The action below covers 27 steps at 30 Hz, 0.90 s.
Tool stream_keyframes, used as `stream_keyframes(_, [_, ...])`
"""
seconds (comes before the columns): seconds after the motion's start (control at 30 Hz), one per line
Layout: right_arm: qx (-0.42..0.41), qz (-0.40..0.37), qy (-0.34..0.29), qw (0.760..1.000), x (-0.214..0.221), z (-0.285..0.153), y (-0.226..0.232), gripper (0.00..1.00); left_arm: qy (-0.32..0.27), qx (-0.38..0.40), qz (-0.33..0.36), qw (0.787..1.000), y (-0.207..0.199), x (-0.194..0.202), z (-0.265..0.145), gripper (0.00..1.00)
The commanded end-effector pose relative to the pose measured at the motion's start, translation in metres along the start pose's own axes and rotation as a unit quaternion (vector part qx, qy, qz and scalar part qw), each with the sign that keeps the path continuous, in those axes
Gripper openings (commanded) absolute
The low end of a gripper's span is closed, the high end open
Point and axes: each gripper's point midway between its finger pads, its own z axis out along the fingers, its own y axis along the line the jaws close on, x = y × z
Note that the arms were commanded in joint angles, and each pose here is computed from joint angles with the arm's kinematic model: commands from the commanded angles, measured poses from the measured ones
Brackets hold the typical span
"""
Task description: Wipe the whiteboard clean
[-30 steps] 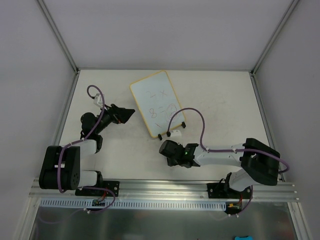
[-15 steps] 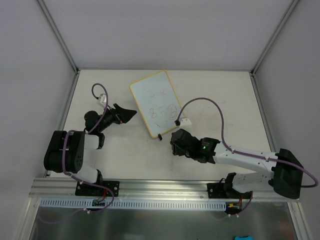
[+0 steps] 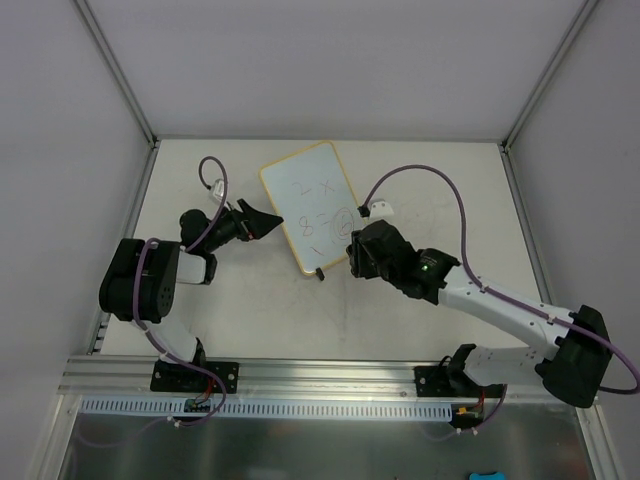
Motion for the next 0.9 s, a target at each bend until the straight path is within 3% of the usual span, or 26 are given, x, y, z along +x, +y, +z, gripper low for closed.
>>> stream_keyframes(0.0, [-0.026, -0.015, -0.033, 0.999, -0.035, -0.012, 0.011, 0.00, -0.052, 0.100, 0.107, 0.988, -0.049, -0.037, 0.012, 0.98])
stream_keyframes(0.33, [-0.056, -0.023, -0.041, 0.997, -0.051, 0.006, 0.027, 0.01, -0.041, 0.101, 0.109, 0.988, -0.051, -0.037, 0.028, 0.91])
stream_keyframes(0.47, [-0.056, -0.028, -0.054, 0.997, -0.066, 0.010, 0.029, 0.00, -0.042, 0.099, 0.109, 0.988, -0.050, -0.036, 0.030, 0.81])
stream_keyframes(0.87, [-0.070, -0.044, -0.080, 0.993, -0.096, 0.027, 0.040, 0.00, -0.027, 0.111, 0.110, 0.987, -0.046, -0.033, 0.037, 0.69])
